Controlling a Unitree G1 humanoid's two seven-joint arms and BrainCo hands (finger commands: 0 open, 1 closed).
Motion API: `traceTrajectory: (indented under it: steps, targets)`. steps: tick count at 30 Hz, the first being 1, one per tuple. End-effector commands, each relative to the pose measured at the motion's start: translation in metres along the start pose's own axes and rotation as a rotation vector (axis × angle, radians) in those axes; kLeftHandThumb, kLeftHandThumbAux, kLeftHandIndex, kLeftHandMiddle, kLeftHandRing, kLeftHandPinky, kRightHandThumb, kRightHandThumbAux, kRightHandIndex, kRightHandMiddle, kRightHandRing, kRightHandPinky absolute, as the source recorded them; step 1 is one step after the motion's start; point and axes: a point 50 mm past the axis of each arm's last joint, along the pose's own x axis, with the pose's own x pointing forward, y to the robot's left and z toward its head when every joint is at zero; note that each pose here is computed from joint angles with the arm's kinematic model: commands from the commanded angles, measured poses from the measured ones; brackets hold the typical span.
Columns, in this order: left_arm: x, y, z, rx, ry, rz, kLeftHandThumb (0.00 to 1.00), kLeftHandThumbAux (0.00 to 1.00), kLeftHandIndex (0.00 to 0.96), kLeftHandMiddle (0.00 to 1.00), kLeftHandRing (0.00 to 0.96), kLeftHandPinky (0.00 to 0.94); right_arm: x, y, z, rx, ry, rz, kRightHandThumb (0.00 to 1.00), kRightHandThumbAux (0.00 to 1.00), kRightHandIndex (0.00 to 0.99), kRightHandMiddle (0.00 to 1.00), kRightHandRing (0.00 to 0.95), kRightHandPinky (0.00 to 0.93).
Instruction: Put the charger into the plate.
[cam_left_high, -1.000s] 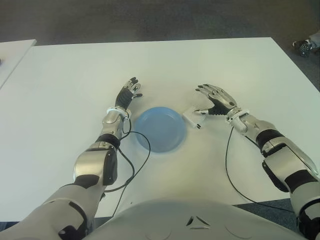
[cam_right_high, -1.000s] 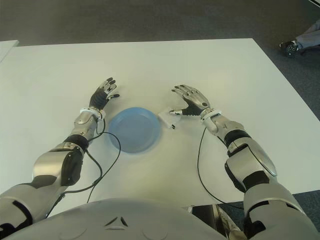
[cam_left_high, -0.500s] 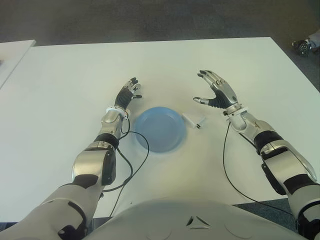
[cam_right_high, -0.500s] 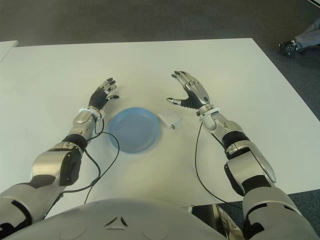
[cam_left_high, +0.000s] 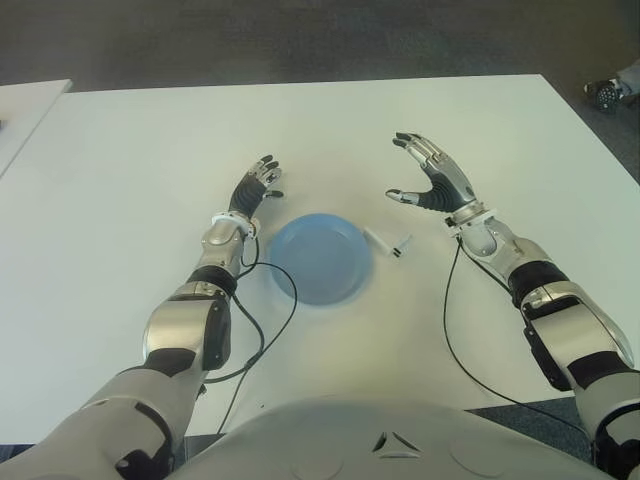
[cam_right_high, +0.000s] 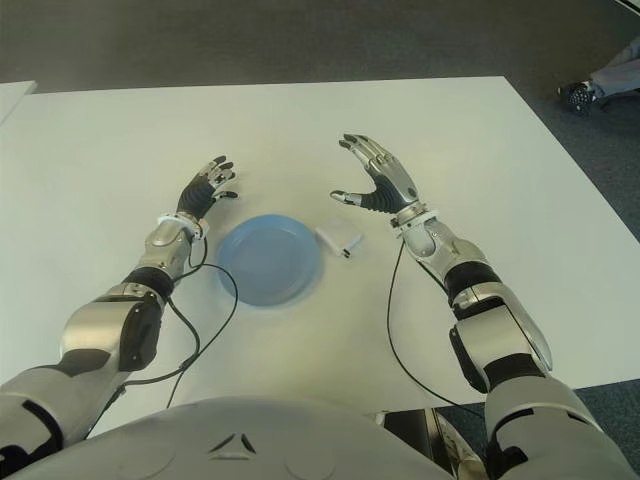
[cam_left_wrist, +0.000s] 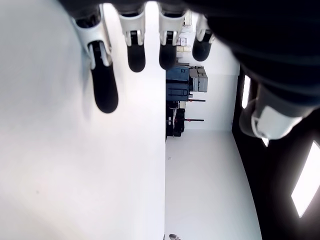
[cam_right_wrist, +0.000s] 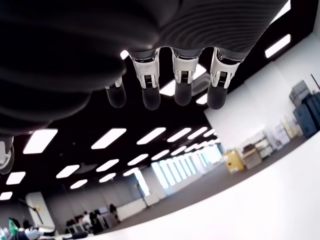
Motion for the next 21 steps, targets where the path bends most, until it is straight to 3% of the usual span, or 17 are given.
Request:
traceTrajectory:
  steps: [1, 9, 15, 21]
  targets:
    - [-0.013, 0.001, -0.031, -0.007, 0.148, 0.005, 0.000, 0.512, 0.066, 0.110, 0.121, 0.143, -0.003, 0.002, 0.001, 0.014, 0.001, 0.002, 0.086, 0.328, 0.000, 0.000, 0.000, 0.000]
    - [-0.013, 0.000, -0.032, 0.001, 0.153, 0.000, 0.000, 0.511, 0.064, 0.113, 0.124, 0.146, -0.004, 0.004, 0.009, -0.046, 0.025, -0.019, 0.106, 0.334, 0.000, 0.000, 0.000, 0.000]
    - [-0.013, 0.000, -0.032, 0.006, 0.158, -0.001, 0.000, 0.516, 0.061, 0.119, 0.127, 0.143, -0.012, 0.017, 0.018, -0.128, 0.198, -0.042, 0.165, 0.301, 0.000, 0.000, 0.000, 0.000]
    - [-0.013, 0.000, -0.032, 0.009, 0.162, -0.002, 0.000, 0.519, 0.059, 0.122, 0.131, 0.146, -0.026, 0.040, 0.021, -0.149, 0.361, -0.029, 0.213, 0.233, 0.000, 0.000, 0.000, 0.000]
